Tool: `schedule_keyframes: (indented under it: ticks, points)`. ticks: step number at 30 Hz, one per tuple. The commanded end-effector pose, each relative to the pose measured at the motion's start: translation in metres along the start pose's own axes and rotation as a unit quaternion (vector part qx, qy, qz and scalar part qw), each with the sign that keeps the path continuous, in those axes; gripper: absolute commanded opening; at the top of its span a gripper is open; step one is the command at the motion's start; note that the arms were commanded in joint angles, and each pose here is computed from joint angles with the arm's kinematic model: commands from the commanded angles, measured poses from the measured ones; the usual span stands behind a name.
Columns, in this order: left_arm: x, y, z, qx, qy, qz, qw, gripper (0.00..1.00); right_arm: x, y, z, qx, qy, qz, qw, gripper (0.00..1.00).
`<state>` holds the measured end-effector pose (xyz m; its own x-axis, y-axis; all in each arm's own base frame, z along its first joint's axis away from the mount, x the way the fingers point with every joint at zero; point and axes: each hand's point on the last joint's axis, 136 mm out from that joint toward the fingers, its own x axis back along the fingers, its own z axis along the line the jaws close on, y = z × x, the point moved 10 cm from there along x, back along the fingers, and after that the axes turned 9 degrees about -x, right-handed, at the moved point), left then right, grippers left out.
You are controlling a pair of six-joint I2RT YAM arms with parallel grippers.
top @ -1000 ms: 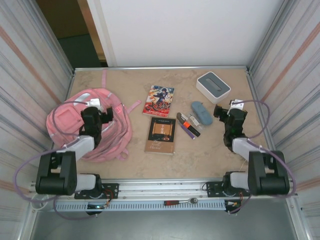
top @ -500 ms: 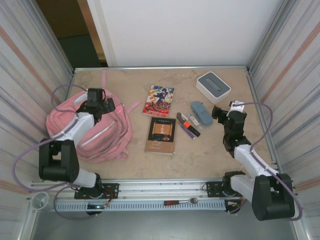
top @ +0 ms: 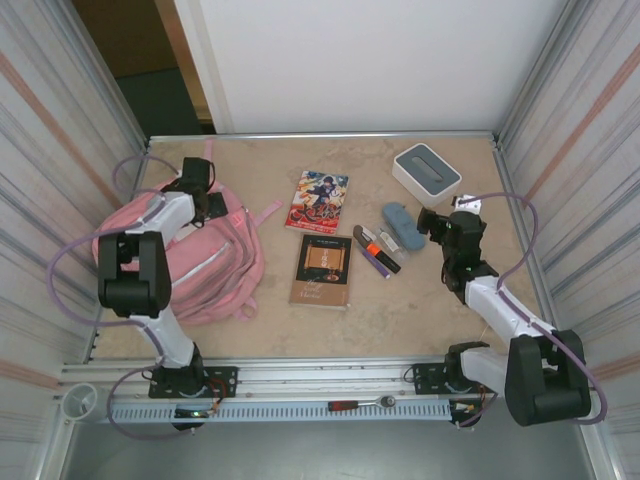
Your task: Pack the student bag
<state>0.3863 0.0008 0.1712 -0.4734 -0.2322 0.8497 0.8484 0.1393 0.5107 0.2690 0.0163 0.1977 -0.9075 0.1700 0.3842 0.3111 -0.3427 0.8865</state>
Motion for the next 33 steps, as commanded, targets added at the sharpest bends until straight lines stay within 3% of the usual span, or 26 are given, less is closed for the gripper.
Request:
schedule_keyframes:
  ticks: [1,5,12,18,23,25,28,33]
  points:
    - [-0.011,0.003,0.004,0.005,0.02,0.035,0.999,0.76,-0.002,0.01,0.008,-0.023,0.005,-0.002,1.0,0.99]
    - [-0.022,0.008,0.002,0.004,0.026,0.051,0.998,0.64,-0.007,0.008,0.01,-0.03,0.005,0.008,1.0,0.99]
    - [-0.029,0.003,-0.001,0.002,0.013,0.061,0.998,0.32,-0.013,0.008,0.01,-0.036,-0.016,0.022,0.999,0.99]
    - [-0.019,0.01,-0.007,-0.02,-0.02,0.035,0.999,0.03,-0.016,0.007,0.008,-0.043,-0.044,0.036,0.997,0.99]
    - [0.002,0.031,-0.027,-0.104,-0.06,-0.019,0.993,0.0,-0.016,0.007,0.007,-0.052,-0.048,0.043,0.997,0.99]
    - [0.013,0.04,-0.041,-0.155,-0.087,-0.044,0.983,0.0,-0.016,0.007,0.008,-0.054,-0.048,0.046,0.996,0.99]
    - [0.03,0.049,-0.072,-0.258,-0.12,-0.09,0.954,0.0,-0.014,0.009,0.01,-0.055,-0.043,0.045,0.997,0.99]
    - [0.045,0.058,-0.108,-0.421,-0.088,-0.132,0.893,0.0,-0.008,0.014,0.016,-0.045,-0.031,0.051,0.997,0.99]
